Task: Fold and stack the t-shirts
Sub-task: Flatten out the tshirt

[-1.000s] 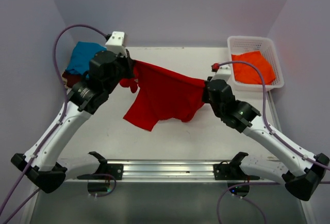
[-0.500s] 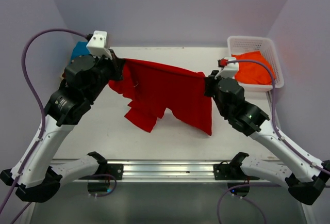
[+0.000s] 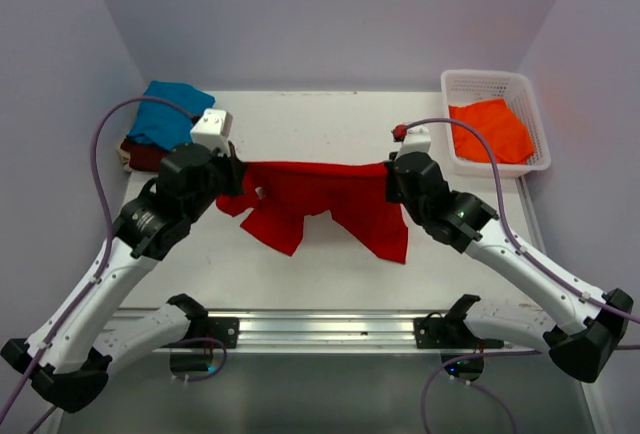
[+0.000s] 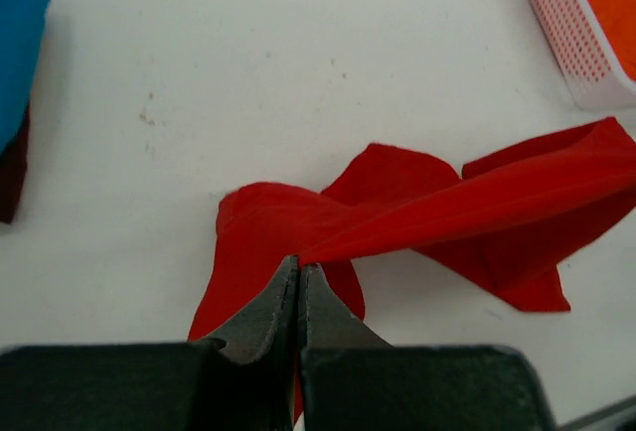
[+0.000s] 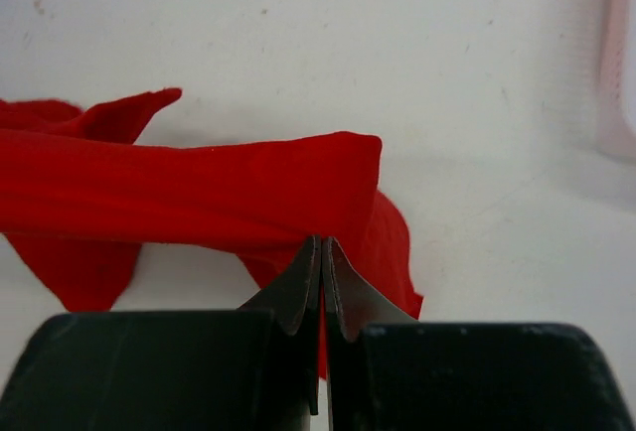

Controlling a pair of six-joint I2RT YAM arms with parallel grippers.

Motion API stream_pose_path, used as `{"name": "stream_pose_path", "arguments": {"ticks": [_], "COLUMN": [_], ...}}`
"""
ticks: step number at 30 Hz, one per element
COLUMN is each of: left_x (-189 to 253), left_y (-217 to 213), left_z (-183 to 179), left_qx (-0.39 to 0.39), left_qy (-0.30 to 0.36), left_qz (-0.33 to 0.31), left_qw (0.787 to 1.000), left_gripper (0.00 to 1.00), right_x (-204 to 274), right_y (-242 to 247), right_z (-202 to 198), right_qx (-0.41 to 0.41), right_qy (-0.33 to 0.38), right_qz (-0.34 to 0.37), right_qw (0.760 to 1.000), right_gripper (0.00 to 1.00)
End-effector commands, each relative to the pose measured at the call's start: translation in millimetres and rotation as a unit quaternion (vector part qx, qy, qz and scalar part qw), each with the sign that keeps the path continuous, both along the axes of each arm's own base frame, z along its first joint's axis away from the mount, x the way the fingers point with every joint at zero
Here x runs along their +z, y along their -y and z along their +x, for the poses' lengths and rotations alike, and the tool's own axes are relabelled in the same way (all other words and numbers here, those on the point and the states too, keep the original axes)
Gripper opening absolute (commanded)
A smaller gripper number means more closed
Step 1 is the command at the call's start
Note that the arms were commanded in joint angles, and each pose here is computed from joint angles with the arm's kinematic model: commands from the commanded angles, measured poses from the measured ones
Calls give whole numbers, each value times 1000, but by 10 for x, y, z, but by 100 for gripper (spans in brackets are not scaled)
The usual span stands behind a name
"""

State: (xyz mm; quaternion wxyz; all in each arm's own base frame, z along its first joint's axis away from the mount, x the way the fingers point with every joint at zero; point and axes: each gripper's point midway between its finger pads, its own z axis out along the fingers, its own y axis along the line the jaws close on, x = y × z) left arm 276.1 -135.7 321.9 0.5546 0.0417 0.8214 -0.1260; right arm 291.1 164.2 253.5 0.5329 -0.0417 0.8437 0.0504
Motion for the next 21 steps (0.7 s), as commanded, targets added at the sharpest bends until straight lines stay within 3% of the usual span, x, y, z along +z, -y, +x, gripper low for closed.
{"name": "stream_pose_path", "arguments": {"ticks": [1, 2, 4, 8, 9, 10, 12, 13, 14, 15, 18, 21], "left_x": [-312, -633, -835, -1492, -1563, -1585, -1635, -1589, -1473, -1407, -1346, -1568], "left_y": [-64, -2, 48, 136, 138, 106, 33, 16, 16, 20, -40, -86], "left_z": [-391, -536, -744, -1278, -1355, -1416, -1514, -1530, -1521, -1504, -1366, -1196], "left_qx": [-13, -30, -57, -97, -102, -101, -90, -89, -90, -92, -72, -47], "left_qy": [-48, -99, -130, -254, -266, -267, -281, -275, -263, -253, -226, -230], "left_qz": [-51, -59, -77, -110, -113, -117, -114, -118, -125, -128, -113, -75], "left_qw": [997, 993, 987, 956, 952, 951, 949, 950, 952, 954, 965, 969], "left_gripper": [0, 0, 0, 0, 0, 16, 44, 68, 92, 100, 100, 100], "right_x": [-465, -574, -784, -1062, -1057, -1050, -1004, -922, -889, -800, -690, -643], "right_y": [107, 46, -43, -171, -199, -190, -156, -134, -110, -101, -5, 68], "right_z": [-438, -567, -749, -1204, -1261, -1272, -1268, -1192, -1175, -1108, -921, -777], "right_qx": [33, 58, 92, 152, 159, 156, 150, 137, 130, 118, 75, 41], "right_qy": [-92, -122, -175, -274, -285, -290, -288, -270, -266, -251, -217, -196], "right_qz": [-10, -1, 4, -8, -6, -10, -14, -16, -18, -16, -36, -55], "right_qw": [995, 991, 980, 950, 945, 944, 946, 953, 955, 961, 973, 978], "right_gripper": [0, 0, 0, 0, 7, 27, 49, 65, 70, 72, 77, 76]}}
